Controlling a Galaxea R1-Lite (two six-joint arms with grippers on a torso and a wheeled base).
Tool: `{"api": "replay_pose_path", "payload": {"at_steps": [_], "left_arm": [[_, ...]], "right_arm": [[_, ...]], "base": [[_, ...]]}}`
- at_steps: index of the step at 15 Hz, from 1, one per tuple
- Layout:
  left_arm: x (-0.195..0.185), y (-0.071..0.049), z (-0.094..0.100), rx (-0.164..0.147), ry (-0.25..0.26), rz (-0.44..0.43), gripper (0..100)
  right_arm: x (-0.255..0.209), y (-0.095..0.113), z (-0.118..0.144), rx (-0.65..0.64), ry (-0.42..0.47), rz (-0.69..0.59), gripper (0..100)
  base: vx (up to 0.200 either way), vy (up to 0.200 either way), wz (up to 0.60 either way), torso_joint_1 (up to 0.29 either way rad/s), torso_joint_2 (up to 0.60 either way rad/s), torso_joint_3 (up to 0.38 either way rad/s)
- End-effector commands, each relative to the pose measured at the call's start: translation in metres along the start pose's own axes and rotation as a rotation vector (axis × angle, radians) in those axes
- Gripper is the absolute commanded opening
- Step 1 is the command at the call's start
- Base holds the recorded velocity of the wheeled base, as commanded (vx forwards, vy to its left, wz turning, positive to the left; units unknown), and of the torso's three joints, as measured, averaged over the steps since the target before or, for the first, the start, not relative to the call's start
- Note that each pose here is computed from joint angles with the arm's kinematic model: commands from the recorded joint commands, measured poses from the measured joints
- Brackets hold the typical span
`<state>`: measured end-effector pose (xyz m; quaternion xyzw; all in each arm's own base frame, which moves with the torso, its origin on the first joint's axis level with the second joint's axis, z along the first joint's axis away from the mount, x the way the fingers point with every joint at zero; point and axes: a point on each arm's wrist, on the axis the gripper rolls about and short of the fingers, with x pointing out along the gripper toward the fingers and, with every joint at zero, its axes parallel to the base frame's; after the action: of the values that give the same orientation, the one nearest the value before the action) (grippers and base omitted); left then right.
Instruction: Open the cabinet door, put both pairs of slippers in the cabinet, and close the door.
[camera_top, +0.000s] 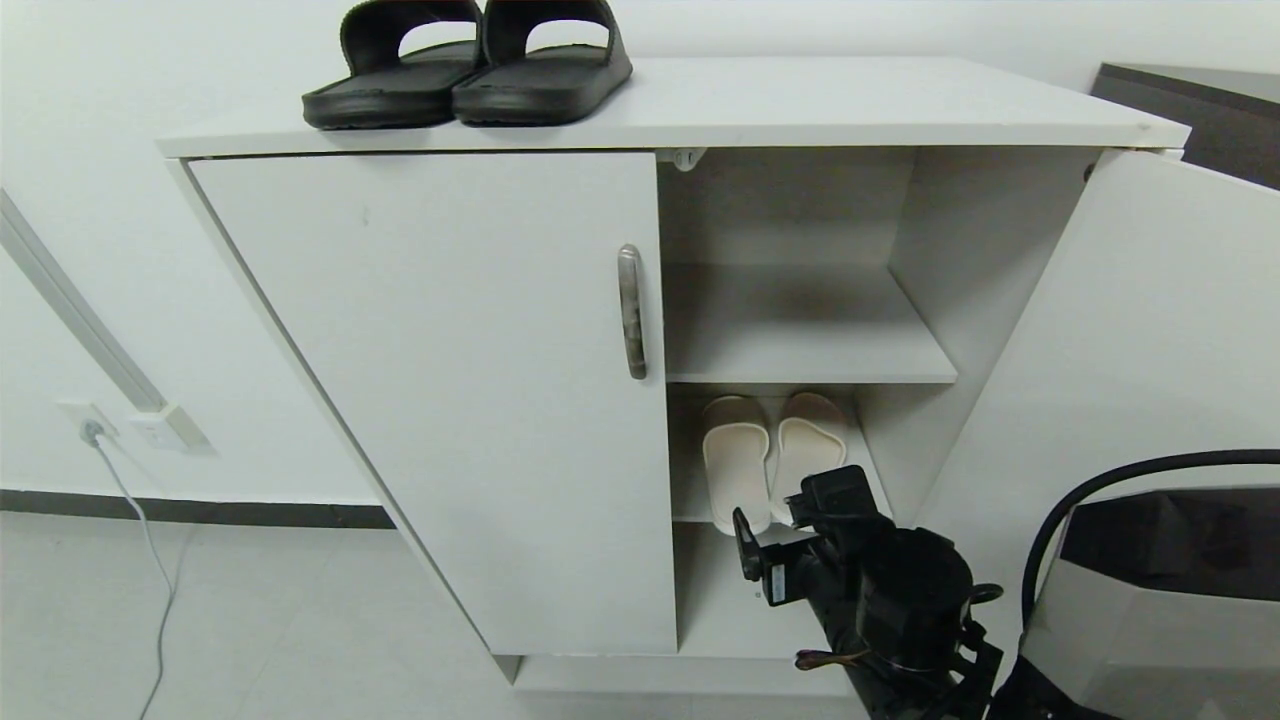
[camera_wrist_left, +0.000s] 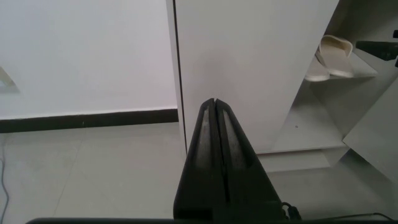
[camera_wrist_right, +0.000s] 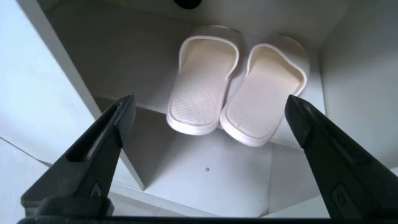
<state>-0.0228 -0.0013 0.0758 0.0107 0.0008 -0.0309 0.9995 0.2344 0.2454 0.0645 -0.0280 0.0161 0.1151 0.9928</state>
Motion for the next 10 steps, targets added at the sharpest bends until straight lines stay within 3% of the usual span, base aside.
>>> {"api": "replay_pose_path", "payload": {"at_steps": [1, 4, 10], "left_arm": [[0.0001, 0.0000, 0.0001, 0.000, 0.001, 0.000, 0], [0.0001, 0.0000, -0.0001, 0.000, 0.002, 0.000, 0], [0.0001, 0.0001, 0.0001, -0.005, 0.001, 0.003, 0]], "right_arm": [[-0.0006, 0.0009, 0.0002, 0.001, -0.001, 0.004, 100], [-0.0009, 0.0007, 0.0001, 0.001, -0.001, 0.003, 100], [-0.0009, 0.0000, 0.0011, 0.005, -0.007, 0.001, 100]], "base": [[-0.200, 0.000, 0.00, 0.002, 0.00, 0.002], [-0.200, 0.000, 0.00, 0.002, 0.00, 0.004], [0.000, 0.000, 0.00, 0.000, 0.00, 0.000]]}}
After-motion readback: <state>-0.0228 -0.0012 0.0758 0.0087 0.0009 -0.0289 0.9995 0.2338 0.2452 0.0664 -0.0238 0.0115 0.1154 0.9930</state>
